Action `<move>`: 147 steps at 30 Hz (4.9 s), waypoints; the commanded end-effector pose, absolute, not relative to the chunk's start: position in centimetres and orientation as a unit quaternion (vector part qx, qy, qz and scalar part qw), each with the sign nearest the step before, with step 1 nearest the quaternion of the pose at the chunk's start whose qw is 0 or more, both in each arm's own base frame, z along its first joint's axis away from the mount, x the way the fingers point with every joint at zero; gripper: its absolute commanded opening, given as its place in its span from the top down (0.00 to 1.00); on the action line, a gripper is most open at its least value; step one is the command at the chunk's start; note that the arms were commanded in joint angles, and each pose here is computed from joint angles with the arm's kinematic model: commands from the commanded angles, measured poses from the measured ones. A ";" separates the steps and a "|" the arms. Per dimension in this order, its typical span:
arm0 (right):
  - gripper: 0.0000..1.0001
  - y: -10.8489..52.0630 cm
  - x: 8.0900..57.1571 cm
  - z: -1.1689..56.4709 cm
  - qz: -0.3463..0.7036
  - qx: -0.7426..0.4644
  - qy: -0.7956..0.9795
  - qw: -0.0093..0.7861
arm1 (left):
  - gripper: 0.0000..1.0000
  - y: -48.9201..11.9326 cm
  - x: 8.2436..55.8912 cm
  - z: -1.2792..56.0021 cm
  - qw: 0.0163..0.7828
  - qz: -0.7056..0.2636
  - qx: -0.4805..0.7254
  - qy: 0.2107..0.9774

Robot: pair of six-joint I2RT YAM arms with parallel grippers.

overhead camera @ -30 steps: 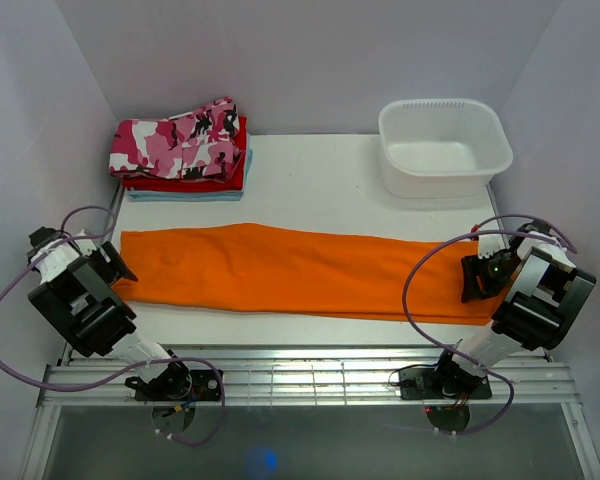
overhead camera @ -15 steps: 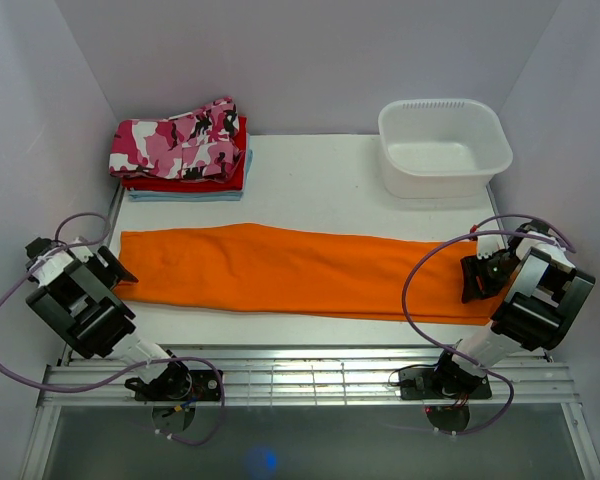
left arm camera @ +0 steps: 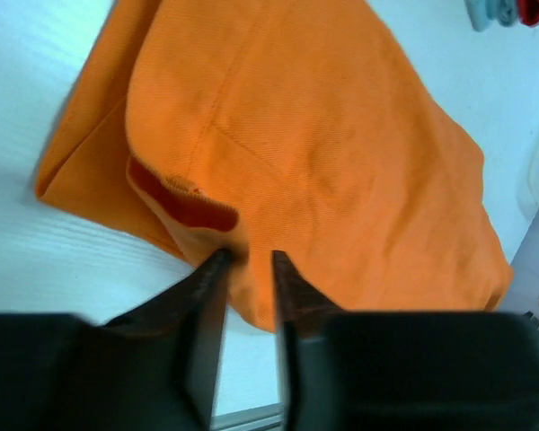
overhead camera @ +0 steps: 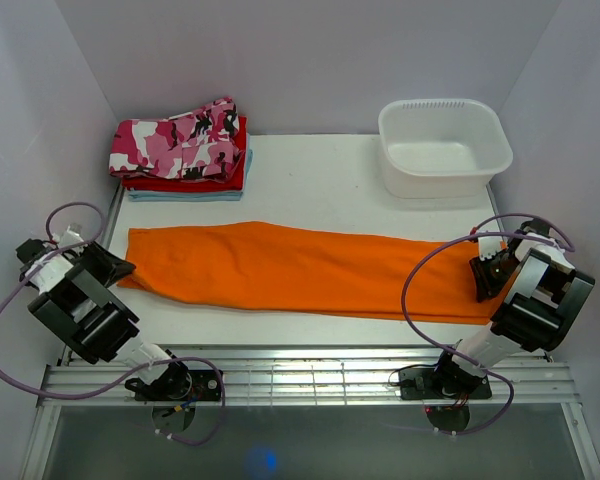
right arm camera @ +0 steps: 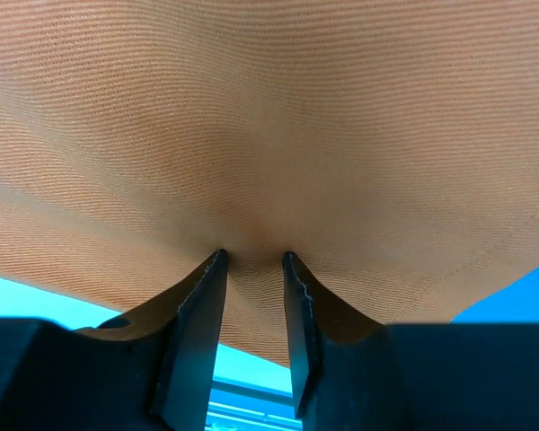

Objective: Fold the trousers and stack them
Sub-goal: Fold the trousers

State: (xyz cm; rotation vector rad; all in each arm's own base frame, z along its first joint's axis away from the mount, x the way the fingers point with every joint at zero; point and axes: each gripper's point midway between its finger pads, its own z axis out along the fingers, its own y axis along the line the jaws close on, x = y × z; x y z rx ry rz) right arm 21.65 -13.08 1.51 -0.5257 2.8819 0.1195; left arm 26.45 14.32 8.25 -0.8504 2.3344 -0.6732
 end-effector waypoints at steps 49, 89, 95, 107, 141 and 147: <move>0.51 40.9 43.0 12.8 0.428 -0.408 0.737 0.327 | 0.86 0.3 25.6 -2.9 0.151 -0.180 0.238 0.942; 0.92 40.5 27.6 4.7 0.054 -0.633 0.570 0.520 | 0.41 -8.4 36.8 12.2 0.257 -0.299 0.128 0.910; 0.92 39.4 27.5 3.1 0.032 -0.628 0.575 0.524 | 0.40 -13.4 34.7 10.8 0.213 -0.274 0.205 0.915; 0.92 39.4 26.2 2.6 0.016 -0.635 0.553 0.540 | 0.41 -19.1 33.0 7.3 0.173 -0.250 0.292 0.906; 0.69 34.4 18.0 -0.2 0.348 -0.538 0.739 0.207 | 1.00 -17.4 39.1 7.4 0.218 -0.182 0.274 0.919; 0.81 33.7 14.6 -2.4 0.402 -0.522 0.745 0.105 | 1.00 -15.5 43.9 8.0 0.284 -0.131 0.246 0.918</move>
